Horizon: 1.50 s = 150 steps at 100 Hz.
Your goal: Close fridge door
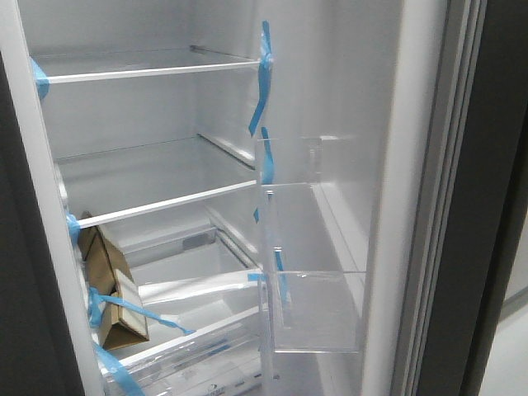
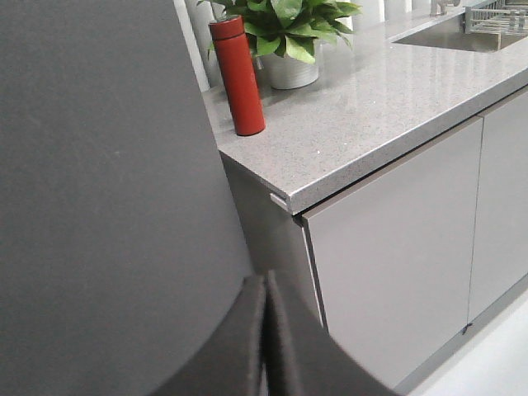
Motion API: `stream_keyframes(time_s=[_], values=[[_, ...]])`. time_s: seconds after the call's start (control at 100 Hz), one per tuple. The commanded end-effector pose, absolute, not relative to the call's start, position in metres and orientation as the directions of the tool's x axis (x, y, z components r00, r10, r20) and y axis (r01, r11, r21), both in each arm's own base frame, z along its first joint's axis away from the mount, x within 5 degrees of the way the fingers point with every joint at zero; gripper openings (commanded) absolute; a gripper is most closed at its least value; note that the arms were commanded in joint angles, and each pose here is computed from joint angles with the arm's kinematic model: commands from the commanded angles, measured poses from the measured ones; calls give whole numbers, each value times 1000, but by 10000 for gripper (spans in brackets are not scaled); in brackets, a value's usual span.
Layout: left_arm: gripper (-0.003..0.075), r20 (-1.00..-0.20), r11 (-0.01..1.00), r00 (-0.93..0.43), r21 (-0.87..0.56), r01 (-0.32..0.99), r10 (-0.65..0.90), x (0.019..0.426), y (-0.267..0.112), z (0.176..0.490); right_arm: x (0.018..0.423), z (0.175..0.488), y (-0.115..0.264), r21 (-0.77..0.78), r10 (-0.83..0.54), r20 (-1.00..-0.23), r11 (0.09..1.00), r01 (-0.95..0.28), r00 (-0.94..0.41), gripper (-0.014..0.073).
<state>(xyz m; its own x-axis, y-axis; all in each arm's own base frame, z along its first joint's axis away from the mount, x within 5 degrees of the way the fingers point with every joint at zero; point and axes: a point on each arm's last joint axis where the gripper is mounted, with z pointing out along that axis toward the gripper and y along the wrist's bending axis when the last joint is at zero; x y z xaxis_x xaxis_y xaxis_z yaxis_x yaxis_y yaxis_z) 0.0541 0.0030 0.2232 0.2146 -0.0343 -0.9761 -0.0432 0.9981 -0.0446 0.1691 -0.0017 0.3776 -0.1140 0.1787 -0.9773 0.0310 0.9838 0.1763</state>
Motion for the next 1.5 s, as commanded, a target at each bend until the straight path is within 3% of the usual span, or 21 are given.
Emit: stream_keyframes(time_s=[0.0, 0.26, 0.42, 0.59, 0.77, 1.0, 1.18, 1.49], values=[[-20, -962, 998, 271, -53, -37, -40, 53, 3, 219, 168, 397, -3, 176, 176, -984, 984, 17, 2, -46], [-20, -962, 998, 271, -53, -37, -40, 53, 3, 219, 168, 401, -1, 284, 284, -958, 959, -16, 35, -46], [-20, -962, 998, 271, -53, -37, -40, 53, 3, 219, 171, 403, -6, 459, 458, -885, 888, -4, 82, -46], [-20, -962, 998, 271, -53, -37, -40, 53, 3, 219, 181, 399, -13, 659, 653, -749, 752, 23, 111, -46], [-20, -962, 998, 271, -53, -37, -40, 53, 3, 219, 200, 387, -18, 775, 768, -632, 628, 74, 106, -46], [-20, -962, 998, 271, -53, -37, -40, 53, 3, 219, 219, 369, -22, 924, 921, -371, 355, 140, 115, -46], [-20, -962, 998, 271, -53, -37, -40, 53, 3, 219, 232, 360, -12, 973, 983, -184, 179, 146, 21, -46], [-20, -962, 998, 271, -53, -37, -40, 53, 3, 219, 263, 369, 11, 981, 958, -139, 168, 94, -251, -46]])
